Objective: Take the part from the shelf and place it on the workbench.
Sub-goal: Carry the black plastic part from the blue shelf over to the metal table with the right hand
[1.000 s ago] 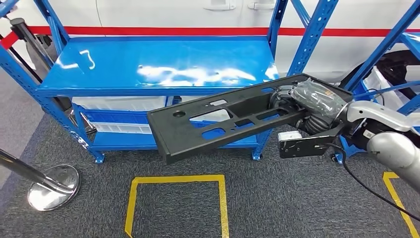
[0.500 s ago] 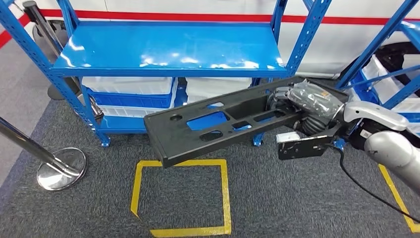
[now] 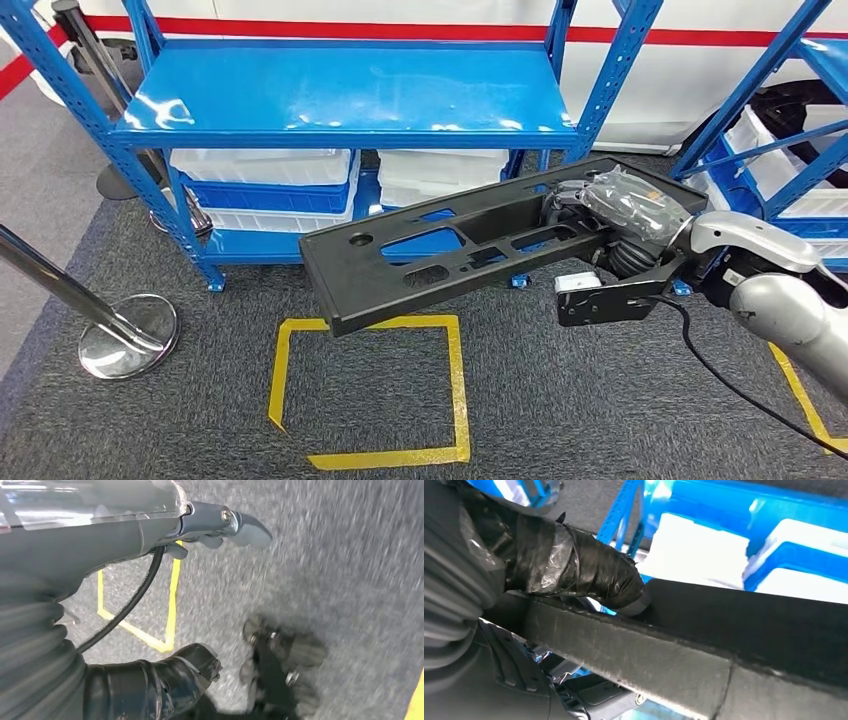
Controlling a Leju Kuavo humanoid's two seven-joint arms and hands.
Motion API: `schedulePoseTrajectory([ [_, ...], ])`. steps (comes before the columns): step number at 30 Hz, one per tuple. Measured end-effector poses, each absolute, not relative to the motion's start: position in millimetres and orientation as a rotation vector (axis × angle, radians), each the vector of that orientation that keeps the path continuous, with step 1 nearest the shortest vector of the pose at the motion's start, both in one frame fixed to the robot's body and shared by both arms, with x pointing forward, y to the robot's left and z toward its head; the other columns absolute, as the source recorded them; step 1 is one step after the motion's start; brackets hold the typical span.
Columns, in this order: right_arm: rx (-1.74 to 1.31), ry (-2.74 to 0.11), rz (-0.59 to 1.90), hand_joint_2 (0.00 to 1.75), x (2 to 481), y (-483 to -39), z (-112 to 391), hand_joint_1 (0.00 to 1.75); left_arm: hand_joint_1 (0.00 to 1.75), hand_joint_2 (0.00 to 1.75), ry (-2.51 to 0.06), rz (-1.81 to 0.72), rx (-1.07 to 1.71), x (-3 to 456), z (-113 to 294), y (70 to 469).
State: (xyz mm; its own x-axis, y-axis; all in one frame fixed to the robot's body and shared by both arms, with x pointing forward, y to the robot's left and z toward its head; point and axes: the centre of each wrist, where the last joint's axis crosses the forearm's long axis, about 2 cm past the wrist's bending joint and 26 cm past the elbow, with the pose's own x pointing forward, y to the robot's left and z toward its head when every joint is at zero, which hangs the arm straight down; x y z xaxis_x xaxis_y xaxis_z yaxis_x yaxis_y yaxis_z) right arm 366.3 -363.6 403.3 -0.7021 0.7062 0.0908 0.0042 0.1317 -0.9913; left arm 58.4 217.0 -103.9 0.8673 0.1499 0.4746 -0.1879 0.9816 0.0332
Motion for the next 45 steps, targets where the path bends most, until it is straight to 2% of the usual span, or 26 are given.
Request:
schedulePoseTrajectory([
  [15,-0.685,-1.899,1.594,1.75,372,-345,380,1.75,0.0,1.75,-0.469,0.18,0.099,58,-105,222],
  [45,-0.72,-1.884,1.505,1.75,374,-335,351,1.75,0.0,1.75,-0.452,0.203,0.115,57,-105,224],
])
